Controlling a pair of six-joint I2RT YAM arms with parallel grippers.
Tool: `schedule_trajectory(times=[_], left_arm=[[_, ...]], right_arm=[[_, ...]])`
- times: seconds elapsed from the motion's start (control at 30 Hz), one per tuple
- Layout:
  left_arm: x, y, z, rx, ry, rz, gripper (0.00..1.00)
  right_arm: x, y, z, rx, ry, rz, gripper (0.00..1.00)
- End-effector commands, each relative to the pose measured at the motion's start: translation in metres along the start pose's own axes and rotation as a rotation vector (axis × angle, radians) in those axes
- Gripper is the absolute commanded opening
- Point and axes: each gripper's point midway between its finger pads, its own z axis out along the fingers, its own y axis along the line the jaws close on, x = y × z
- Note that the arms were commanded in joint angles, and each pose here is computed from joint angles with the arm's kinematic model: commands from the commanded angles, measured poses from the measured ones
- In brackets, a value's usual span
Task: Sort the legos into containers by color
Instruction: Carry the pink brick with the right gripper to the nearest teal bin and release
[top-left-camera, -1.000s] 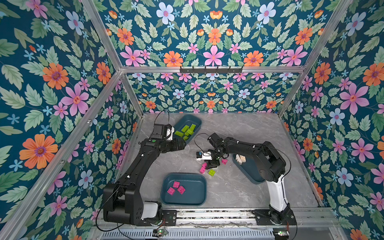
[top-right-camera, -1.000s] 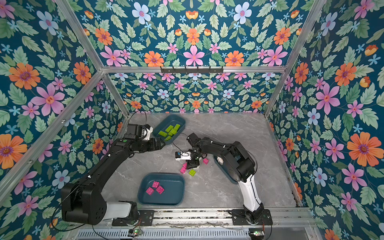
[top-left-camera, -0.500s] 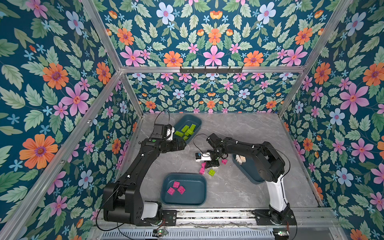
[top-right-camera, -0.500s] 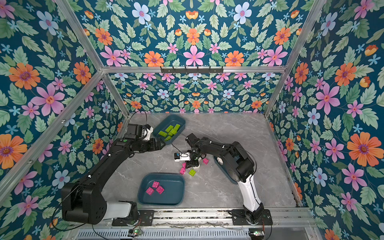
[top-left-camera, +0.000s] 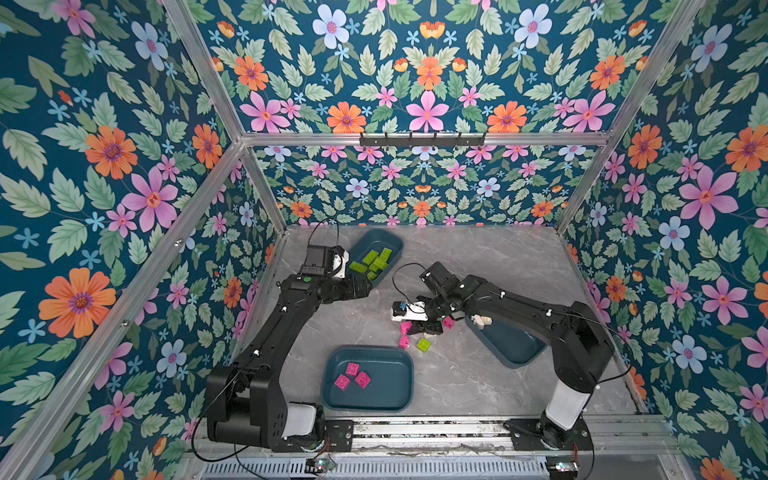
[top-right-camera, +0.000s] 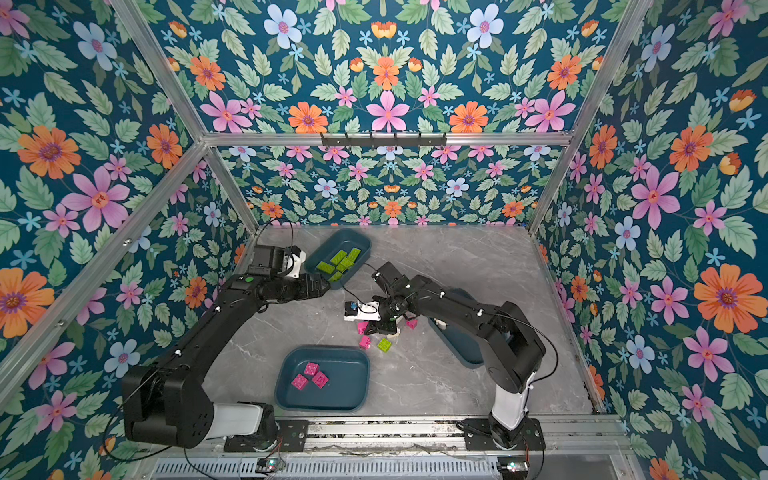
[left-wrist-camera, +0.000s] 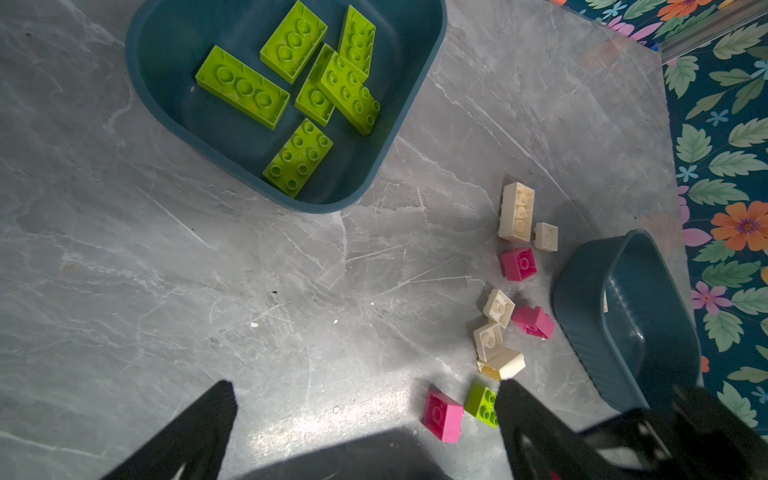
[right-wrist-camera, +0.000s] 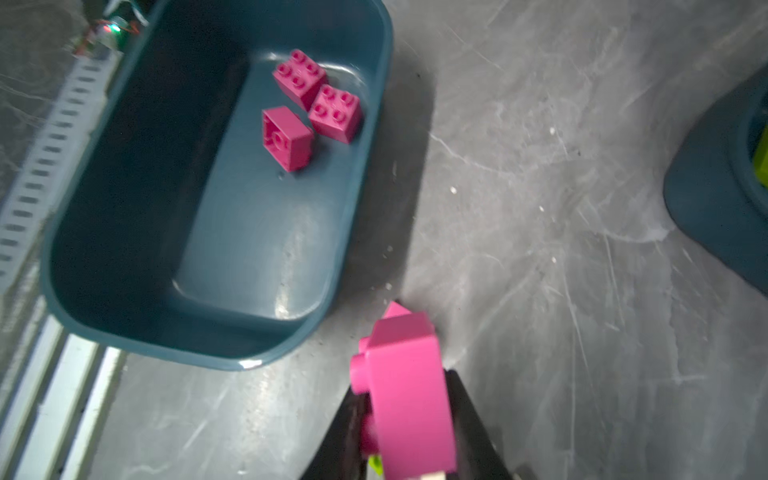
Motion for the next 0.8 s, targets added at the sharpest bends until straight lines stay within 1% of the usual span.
schedule_trajectory(times=[0.0, 0.13, 0.2, 0.33, 0.43, 0.5, 0.57, 0.63, 0.67, 0.77], left_arm=[[0.001, 0.000, 0.000, -0.002, 0.008, 0.006, 1.00], [0.002, 0.000, 0.000, 0.004, 0.008, -0.001, 1.00], [0.002, -0.001, 0.001, 0.008, 0.011, -0.004, 1.00], [0.001, -0.002, -0.001, 0.010, 0.009, -0.002, 1.00], [0.003, -0.001, -0.002, 0.007, 0.010, -0.001, 1.00], [0.004, -0.001, -0.002, 0.007, 0.008, 0.000, 1.00], [0.005, -0.001, -0.001, 0.008, 0.009, -0.001, 1.00], [0.006, -0.001, 0.000, 0.010, 0.010, -0.004, 1.00], [0.006, -0.001, 0.000, 0.012, 0.010, -0.004, 1.00], [0.005, -0.002, -0.001, 0.016, 0.009, -0.002, 1.00]], right_arm=[[-0.022, 0.025, 0.007, -0.044, -0.041, -0.009, 0.25], [-0.041, 0.043, 0.033, -0.057, -0.046, -0.041, 0.26], [-0.045, 0.048, 0.052, -0.062, -0.015, -0.057, 0.27], [-0.050, 0.042, 0.082, -0.021, 0.032, -0.059, 0.29], [-0.048, 0.035, 0.096, 0.027, 0.075, -0.076, 0.32], [-0.047, 0.032, 0.098, 0.045, 0.090, -0.074, 0.35], [-0.045, 0.030, 0.098, 0.054, 0.100, -0.070, 0.42], [-0.045, 0.033, 0.093, 0.048, 0.100, -0.068, 0.52], [-0.047, 0.036, 0.089, 0.045, 0.091, -0.060, 0.54], [-0.051, 0.038, 0.066, 0.057, 0.070, -0.023, 0.57]])
